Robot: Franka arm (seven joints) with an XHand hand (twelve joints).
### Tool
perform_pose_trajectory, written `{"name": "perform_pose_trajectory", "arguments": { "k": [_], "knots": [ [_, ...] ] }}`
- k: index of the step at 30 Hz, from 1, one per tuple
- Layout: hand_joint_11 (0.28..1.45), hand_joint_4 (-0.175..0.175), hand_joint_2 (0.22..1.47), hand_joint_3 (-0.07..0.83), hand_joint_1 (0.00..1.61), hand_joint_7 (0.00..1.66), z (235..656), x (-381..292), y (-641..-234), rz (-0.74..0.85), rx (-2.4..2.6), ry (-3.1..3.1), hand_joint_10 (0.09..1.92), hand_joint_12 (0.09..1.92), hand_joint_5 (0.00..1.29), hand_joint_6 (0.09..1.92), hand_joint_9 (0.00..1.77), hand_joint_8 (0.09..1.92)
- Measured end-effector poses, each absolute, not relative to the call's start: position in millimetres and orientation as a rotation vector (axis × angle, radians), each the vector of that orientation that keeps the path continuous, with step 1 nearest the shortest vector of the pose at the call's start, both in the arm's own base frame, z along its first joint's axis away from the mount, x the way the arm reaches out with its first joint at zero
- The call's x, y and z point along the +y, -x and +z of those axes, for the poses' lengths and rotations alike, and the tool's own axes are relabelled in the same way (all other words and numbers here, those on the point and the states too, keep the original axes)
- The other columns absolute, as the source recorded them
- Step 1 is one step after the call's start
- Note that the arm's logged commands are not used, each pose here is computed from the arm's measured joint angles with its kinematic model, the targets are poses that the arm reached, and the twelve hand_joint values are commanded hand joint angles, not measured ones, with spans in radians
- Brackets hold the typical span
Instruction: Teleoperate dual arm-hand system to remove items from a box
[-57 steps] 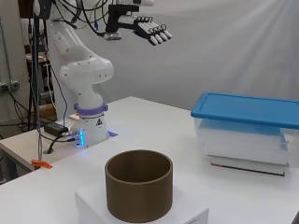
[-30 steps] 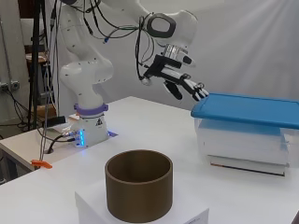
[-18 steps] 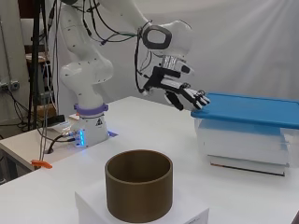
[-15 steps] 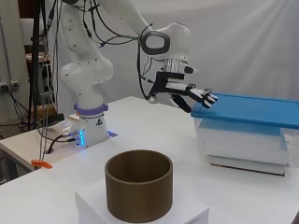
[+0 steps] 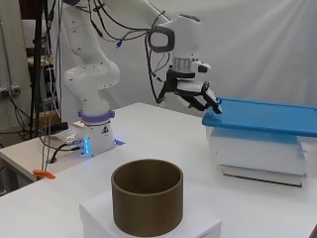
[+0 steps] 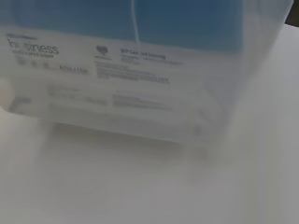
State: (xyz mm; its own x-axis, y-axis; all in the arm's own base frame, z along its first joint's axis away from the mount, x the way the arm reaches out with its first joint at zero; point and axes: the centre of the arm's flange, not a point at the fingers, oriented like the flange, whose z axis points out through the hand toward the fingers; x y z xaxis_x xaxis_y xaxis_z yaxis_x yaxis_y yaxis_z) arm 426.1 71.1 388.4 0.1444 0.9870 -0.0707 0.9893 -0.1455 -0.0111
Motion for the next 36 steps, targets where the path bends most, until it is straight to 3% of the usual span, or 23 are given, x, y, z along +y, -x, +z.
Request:
{"name": "perform_pose_trajectory", "arguments": {
  "k": [1,2,3,5,7,12,20,21,22,23,24,25,26,27,29,30,31,34,35,36],
  "knots": [
    [0.57,0.125,1.26,0.002,0.82,0.73,401.3,72.1,-425.0,-0.069,2.014,-2.330,0.09,0.09,0.67,1.07,0.71,0.09],
    [0.49,0.034,1.18,-0.009,0.52,0.50,417.1,73.8,-422.3,-0.030,1.990,-2.300,0.09,0.09,0.42,0.63,0.53,0.09],
    [0.44,-0.031,1.10,-0.011,0.28,0.30,427.3,75.2,-420.5,-0.004,1.973,-2.284,0.09,0.09,0.23,0.33,0.40,0.09],
    [0.41,-0.087,1.01,-0.017,0.10,0.14,438.7,85.0,-417.9,-0.028,1.924,-2.273,0.09,0.09,0.06,0.09,0.29,0.09],
    [0.41,-0.099,0.94,-0.016,0.12,0.14,427.4,92.4,-416.6,-0.115,1.783,-2.372,0.09,0.09,0.02,0.09,0.27,0.09],
    [0.42,-0.100,0.85,-0.024,0.30,0.10,399.0,95.7,-409.7,-0.112,1.659,-2.466,0.09,0.09,0.02,0.09,0.25,0.09],
    [0.44,-0.050,0.81,-0.020,0.38,0.09,340.4,110.4,-417.5,-0.083,1.840,-2.341,0.09,0.09,0.02,0.09,0.26,0.09],
    [0.43,-0.047,0.82,-0.014,0.42,0.08,339.2,113.1,-419.1,-0.085,1.808,-2.359,0.09,0.09,0.02,0.09,0.25,0.09],
    [0.46,-0.052,0.97,0.016,0.71,0.26,340.2,116.1,-421.8,-0.080,1.745,-2.401,0.09,0.09,0.22,0.09,0.40,0.09],
    [0.63,-0.098,1.04,0.018,1.00,0.54,341.1,116.2,-424.0,-0.070,1.693,-2.436,0.30,0.14,0.47,0.47,0.69,0.38],
    [0.70,-0.006,1.11,0.016,1.06,0.68,341.3,117.2,-426.6,-0.055,1.658,-2.460,0.90,0.63,0.59,1.06,0.83,1.00],
    [0.73,0.074,1.15,0.013,1.07,0.73,342.1,117.3,-429.2,-0.038,1.646,-2.471,1.37,1.09,0.63,1.47,0.89,1.44],
    [0.72,0.124,1.18,0.010,1.08,0.75,343.4,113.9,-431.9,-0.021,1.664,-2.479,1.64,1.38,0.64,1.69,0.90,1.69],
    [0.70,0.150,1.20,0.008,1.08,0.76,345.9,109.3,-435.4,-0.002,1.720,-2.464,1.79,1.53,0.64,1.81,0.90,1.82],
    [0.66,0.170,1.22,0.006,1.07,0.77,354.2,103.2,-442.8,0.021,1.897,-2.347,1.89,1.61,0.63,1.90,0.88,1.92],
    [0.64,0.173,1.22,0.005,1.06,0.76,358.3,103.3,-445.8,0.018,1.995,-2.256,1.89,1.61,0.62,1.90,0.88,1.92],
    [0.63,0.167,1.24,0.009,1.00,0.76,362.6,105.1,-448.7,0.009,2.078,-2.170,1.86,1.60,0.64,1.76,0.88,1.91],
    [0.61,-0.023,1.23,0.017,1.13,0.79,386.3,113.4,-457.6,0.002,2.212,-1.957,1.60,1.45,0.73,1.32,0.91,1.59],
    [0.60,-0.087,1.21,0.007,1.22,0.80,400.5,117.8,-461.4,0.007,2.197,-1.935,1.44,1.34,0.75,1.23,0.92,1.50],
    [0.58,-0.129,1.19,0.003,1.28,0.82,422.7,122.6,-467.2,0.030,2.130,-1.968,1.29,1.17,0.75,1.19,0.94,1.42]
  ]
}}
